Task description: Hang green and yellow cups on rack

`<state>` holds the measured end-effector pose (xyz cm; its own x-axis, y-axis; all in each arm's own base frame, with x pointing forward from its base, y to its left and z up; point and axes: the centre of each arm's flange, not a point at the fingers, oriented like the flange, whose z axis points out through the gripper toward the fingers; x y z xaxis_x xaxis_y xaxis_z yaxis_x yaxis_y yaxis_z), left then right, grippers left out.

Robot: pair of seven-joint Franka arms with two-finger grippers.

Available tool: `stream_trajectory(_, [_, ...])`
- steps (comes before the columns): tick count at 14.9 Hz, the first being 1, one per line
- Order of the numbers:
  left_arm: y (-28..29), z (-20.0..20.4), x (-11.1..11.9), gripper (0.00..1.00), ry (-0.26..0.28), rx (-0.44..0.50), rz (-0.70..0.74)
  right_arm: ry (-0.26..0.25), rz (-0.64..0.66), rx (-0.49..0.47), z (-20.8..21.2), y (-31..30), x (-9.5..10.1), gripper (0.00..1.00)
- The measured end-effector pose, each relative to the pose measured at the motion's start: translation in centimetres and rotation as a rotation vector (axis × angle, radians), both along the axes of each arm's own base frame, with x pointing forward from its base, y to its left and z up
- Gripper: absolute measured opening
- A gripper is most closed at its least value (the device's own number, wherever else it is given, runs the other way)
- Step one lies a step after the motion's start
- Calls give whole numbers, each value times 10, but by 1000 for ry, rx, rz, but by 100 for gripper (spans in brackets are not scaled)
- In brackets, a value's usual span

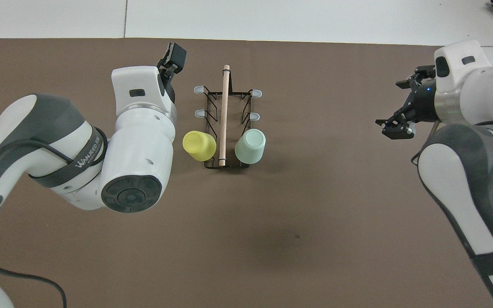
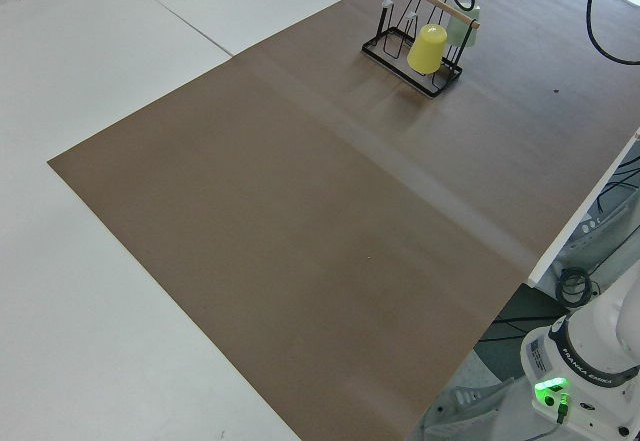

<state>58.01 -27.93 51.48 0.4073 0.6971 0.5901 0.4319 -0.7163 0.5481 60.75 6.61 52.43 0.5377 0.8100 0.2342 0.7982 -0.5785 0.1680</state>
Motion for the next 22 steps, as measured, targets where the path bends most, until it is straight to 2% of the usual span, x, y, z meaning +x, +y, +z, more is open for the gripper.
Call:
stream_trajectory(2, [17, 7, 12, 100, 29, 34, -20, -2, -201, -17, 3, 7, 0, 100])
stream_trajectory(5, [42, 12, 25, 100, 95, 90, -85, -10, -484, 13, 18, 11, 1, 100])
stream_trajectory(7, [61, 14, 34, 100, 149, 125, -143, 37, -646, 24, 38, 4, -3, 100])
stream_trajectory(10, [95, 15, 46, 100, 252, 202, -225, 118, -850, 21, 88, -11, -18, 100])
stream_trajectory(14, [139, 21, 52, 100, 387, 322, -412, 204, -1001, 27, 128, -45, -43, 100])
stream_trajectory(18, [187, 31, 38, 100, 541, 468, -609, 288, -1101, 16, 113, -70, -62, 100])
stream_trajectory(22, [221, 42, 18, 100, 664, 534, -706, 315, -1138, 6, 99, -88, -70, 100])
